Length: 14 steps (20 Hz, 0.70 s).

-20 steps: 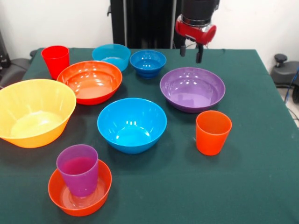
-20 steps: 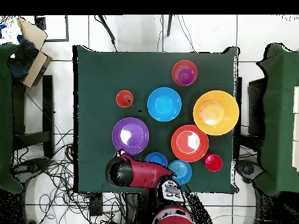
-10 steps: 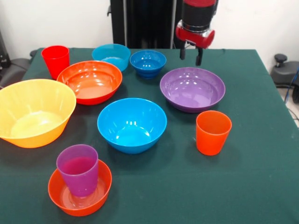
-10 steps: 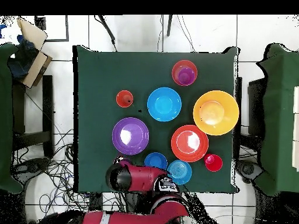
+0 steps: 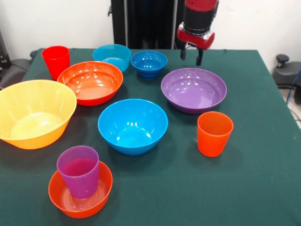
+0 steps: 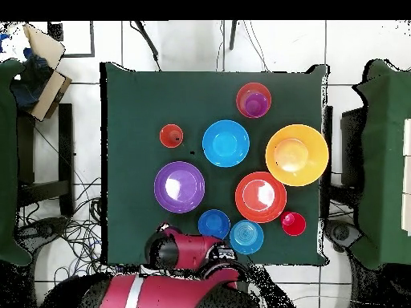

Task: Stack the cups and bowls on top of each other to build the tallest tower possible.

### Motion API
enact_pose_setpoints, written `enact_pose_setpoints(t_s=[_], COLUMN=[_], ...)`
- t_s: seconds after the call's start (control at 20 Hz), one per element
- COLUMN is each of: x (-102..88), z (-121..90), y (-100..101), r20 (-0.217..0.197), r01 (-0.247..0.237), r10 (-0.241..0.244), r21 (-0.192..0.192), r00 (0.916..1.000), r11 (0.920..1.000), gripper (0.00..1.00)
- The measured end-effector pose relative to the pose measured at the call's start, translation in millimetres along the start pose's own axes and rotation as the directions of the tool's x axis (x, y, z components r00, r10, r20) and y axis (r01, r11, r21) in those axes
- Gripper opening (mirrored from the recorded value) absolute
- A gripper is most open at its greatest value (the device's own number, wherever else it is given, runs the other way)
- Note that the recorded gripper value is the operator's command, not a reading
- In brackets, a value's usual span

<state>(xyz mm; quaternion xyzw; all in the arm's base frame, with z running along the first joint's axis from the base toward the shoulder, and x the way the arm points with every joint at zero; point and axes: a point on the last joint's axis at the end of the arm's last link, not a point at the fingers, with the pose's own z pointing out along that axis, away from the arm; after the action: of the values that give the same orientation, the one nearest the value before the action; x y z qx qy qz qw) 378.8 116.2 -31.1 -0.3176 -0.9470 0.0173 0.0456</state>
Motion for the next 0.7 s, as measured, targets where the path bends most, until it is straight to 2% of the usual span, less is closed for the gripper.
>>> enact_pose_setpoints(t_s=[0.15, 0.35, 0.7], x=[6.6, 8.8, 1.2], z=[6.5, 6.3, -12.2], y=[-11.3, -19.0, -39.2], r20=[-0.016, -0.021, -0.02], r01=[0.004, 0.004, 0.004], r10=[-0.003, -0.003, -0.002], r21=[0.026, 0.04, 0.089], r00=[0.9999, 0.9998, 0.9998], r11=[0.9997, 0.9992, 0.996], gripper=[1.0, 1.0, 1.0])
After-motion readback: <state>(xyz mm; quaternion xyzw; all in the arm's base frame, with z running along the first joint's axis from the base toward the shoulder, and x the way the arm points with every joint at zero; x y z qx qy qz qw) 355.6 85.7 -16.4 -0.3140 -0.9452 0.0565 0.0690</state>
